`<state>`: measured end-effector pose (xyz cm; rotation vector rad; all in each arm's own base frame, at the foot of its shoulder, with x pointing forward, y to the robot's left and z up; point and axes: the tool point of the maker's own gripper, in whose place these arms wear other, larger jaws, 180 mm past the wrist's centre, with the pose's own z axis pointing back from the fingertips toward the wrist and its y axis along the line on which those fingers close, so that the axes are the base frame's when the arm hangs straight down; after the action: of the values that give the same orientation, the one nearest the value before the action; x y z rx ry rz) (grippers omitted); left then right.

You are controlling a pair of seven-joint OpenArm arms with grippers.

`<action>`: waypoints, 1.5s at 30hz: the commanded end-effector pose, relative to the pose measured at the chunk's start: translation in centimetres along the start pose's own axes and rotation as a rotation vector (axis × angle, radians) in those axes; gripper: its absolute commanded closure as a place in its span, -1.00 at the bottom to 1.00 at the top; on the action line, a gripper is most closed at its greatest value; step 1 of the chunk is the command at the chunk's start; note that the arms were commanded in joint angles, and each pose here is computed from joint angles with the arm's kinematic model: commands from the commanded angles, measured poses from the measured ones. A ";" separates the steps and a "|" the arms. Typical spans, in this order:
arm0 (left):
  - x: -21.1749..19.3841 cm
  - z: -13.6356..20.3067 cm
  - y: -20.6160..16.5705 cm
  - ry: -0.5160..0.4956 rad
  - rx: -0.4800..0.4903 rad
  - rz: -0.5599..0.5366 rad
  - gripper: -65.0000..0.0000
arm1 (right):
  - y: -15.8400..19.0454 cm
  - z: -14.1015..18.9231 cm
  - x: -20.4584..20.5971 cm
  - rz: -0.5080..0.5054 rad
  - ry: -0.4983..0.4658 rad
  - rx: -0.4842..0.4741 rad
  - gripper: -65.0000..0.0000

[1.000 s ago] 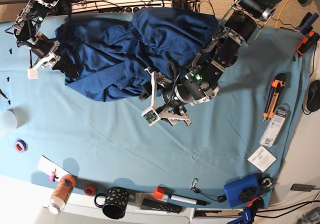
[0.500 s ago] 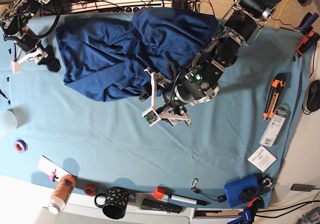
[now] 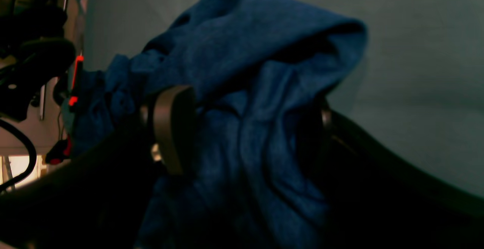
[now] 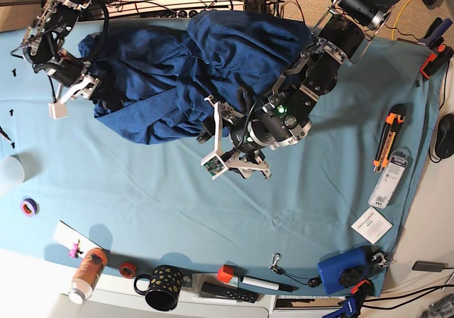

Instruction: Layout the t-shirt on the table in an organized manner, then fold the t-shirt properly

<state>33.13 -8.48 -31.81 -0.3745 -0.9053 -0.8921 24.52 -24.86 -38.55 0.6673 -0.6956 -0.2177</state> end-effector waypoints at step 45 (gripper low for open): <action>-16.9 12.9 6.2 0.121 -0.017 0.630 0.61 | 29.7 -9.0 -12.5 0.012 0.306 0.918 1.00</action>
<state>25.33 11.68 -38.63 -0.5683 -0.5624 -0.3281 18.98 7.61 -33.13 1.4919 -0.4125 0.2426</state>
